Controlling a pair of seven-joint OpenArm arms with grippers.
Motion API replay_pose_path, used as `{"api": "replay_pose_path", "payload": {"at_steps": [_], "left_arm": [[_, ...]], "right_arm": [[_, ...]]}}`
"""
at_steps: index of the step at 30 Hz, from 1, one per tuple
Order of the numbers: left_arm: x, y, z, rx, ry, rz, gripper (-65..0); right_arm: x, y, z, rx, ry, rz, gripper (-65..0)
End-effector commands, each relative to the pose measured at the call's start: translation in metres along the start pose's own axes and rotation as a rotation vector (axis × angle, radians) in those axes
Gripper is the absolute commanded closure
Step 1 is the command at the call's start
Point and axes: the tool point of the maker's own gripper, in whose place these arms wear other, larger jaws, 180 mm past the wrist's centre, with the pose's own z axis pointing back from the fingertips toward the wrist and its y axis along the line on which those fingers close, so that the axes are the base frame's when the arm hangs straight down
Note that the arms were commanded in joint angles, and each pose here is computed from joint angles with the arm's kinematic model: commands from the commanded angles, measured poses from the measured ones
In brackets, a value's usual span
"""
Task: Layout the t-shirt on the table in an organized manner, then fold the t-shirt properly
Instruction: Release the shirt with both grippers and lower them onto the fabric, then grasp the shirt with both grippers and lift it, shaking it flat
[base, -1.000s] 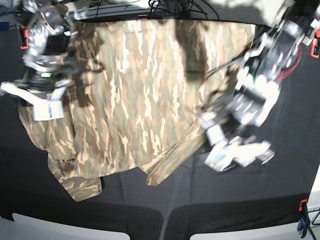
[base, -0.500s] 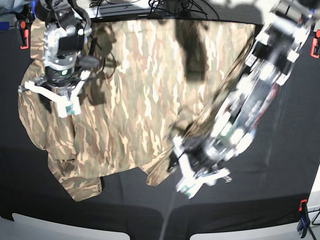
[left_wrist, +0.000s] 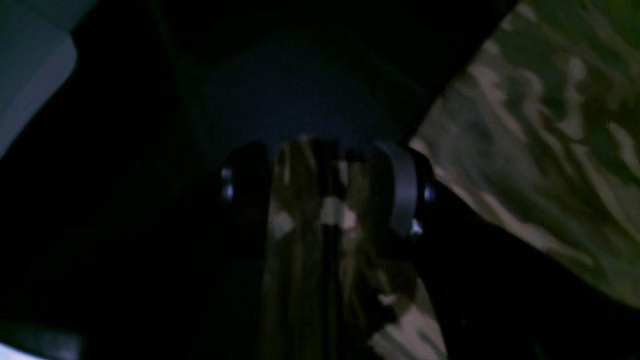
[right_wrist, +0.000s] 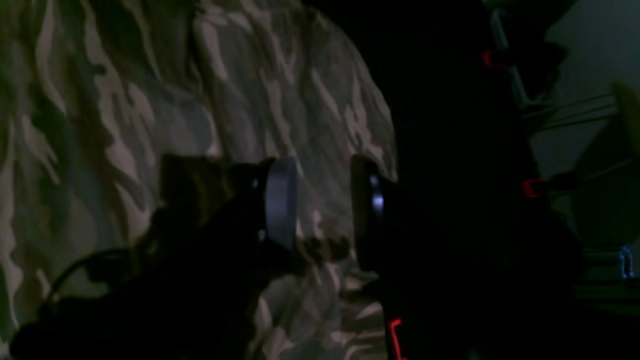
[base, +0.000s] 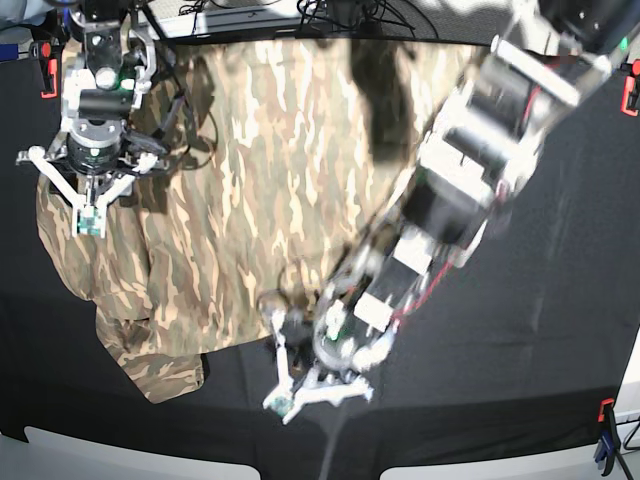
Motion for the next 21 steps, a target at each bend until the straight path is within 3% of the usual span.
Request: {"api": "replay_pose_path", "payload": {"at_steps": [1, 7, 12, 19, 21], "left_arm": [[0.026, 0.016, -0.001, 0.032, -0.045, -0.008, -30.6], [-0.016, 0.033, -0.012, 0.039, 0.097, 0.056, -30.5], [-0.064, 0.015, -0.014, 0.004, 0.196, 0.134, -30.6], [-0.108, -0.011, -0.010, -0.026, 0.264, 0.126, -30.3], [-0.117, -0.012, -0.009, -0.014, 0.280, 0.087, -23.7]], "right_arm": [[0.010, -0.007, 0.002, -0.023, -0.035, -0.001, -18.0], [0.004, -0.007, 0.002, -0.023, -0.002, -0.001, -18.0], [0.004, -0.007, 0.002, -0.023, -0.002, -0.001, -18.0], [0.004, -0.007, 0.002, -0.023, -0.002, -0.001, -18.0], [0.004, -0.007, 0.002, -0.023, -0.002, -0.001, -18.0]]}}
